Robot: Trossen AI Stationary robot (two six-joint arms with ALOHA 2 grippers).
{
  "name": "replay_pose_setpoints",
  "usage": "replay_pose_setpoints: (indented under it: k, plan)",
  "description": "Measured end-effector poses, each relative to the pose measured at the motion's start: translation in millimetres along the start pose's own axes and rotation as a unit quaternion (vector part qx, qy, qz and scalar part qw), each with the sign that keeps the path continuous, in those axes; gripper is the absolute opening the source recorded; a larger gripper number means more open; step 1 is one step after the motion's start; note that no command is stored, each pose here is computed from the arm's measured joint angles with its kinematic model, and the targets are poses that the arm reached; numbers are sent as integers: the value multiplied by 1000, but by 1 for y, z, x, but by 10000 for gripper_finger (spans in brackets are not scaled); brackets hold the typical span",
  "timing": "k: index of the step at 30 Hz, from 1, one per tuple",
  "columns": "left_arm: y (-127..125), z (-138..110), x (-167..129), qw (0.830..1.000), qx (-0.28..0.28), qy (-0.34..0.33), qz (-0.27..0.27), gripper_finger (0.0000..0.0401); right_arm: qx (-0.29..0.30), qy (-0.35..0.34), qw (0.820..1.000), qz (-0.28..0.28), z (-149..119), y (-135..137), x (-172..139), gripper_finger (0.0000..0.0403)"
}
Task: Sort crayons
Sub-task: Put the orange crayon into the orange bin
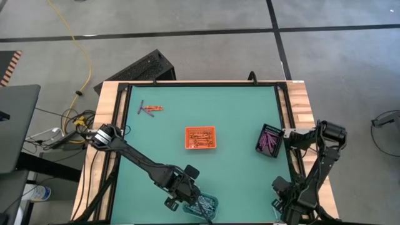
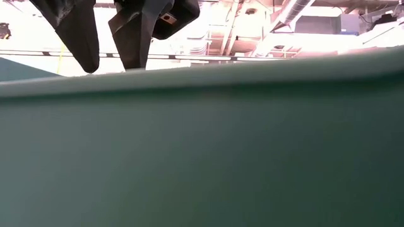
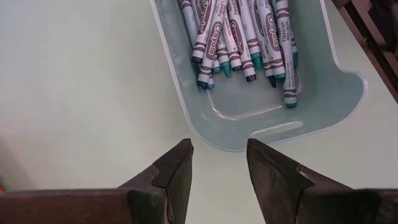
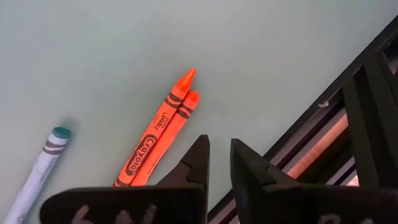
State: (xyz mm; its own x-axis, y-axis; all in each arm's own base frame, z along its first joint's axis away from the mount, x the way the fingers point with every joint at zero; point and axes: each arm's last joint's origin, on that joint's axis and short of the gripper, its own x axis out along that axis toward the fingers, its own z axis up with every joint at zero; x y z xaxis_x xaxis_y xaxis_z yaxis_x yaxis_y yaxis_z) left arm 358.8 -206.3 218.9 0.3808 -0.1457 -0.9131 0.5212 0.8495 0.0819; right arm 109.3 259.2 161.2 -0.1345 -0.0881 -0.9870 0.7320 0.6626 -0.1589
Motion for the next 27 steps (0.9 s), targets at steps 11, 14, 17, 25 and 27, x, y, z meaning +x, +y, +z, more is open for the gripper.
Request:
replay_pose_setpoints:
  k: [11,14,17,25,27]
  plan:
    - [0,1,0,1000,1,-3,0,142,-24,-1,1000,-11,18,5,1,56]
    - [0,0,0,1000,2,-1,0,142,-52,-5,998,-42,25,1,1,56]
    - [0,-1,0,1000,2,3,0,142,-69,7,997,-36,27,4,0,57]
    - [1,0,0,1000,4,2,1,142,-70,22,997,31,34,19,-1,87]
    - [1,0,0,1000,3,2,1,142,-67,22,997,27,35,18,-1,98]
